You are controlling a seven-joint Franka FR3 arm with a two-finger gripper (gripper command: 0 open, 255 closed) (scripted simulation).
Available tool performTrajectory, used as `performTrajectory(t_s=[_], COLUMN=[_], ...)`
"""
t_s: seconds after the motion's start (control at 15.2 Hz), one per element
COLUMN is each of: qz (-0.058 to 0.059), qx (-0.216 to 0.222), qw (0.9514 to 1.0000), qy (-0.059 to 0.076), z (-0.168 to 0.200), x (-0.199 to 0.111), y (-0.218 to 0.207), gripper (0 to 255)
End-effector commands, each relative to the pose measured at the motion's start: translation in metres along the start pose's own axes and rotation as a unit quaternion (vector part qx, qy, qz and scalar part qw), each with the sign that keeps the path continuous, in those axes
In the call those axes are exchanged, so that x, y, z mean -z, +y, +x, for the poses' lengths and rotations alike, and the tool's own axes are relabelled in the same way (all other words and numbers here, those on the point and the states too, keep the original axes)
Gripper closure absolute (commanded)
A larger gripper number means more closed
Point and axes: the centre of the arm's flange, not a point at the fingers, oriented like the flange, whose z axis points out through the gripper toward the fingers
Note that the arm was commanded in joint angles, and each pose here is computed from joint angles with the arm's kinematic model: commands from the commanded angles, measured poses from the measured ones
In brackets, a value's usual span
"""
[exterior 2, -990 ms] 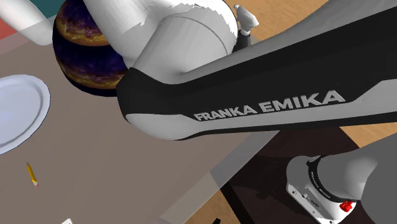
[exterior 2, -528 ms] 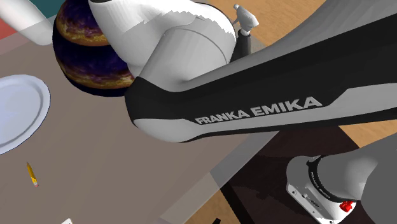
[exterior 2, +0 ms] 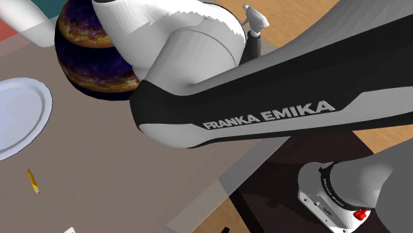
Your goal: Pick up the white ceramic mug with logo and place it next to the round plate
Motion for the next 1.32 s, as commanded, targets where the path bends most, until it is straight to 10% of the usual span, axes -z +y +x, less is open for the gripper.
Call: performTrajectory(t_s=[0.0, 1.25], qz=[0.000, 0.000], qx=[0.000, 0.000], qw=[1.0000, 1.0000], qy=[0.000, 0.000], z=[0.000, -0.002], x=[0.000, 0.084], y=[0.000, 0.004], gripper=[255, 255])
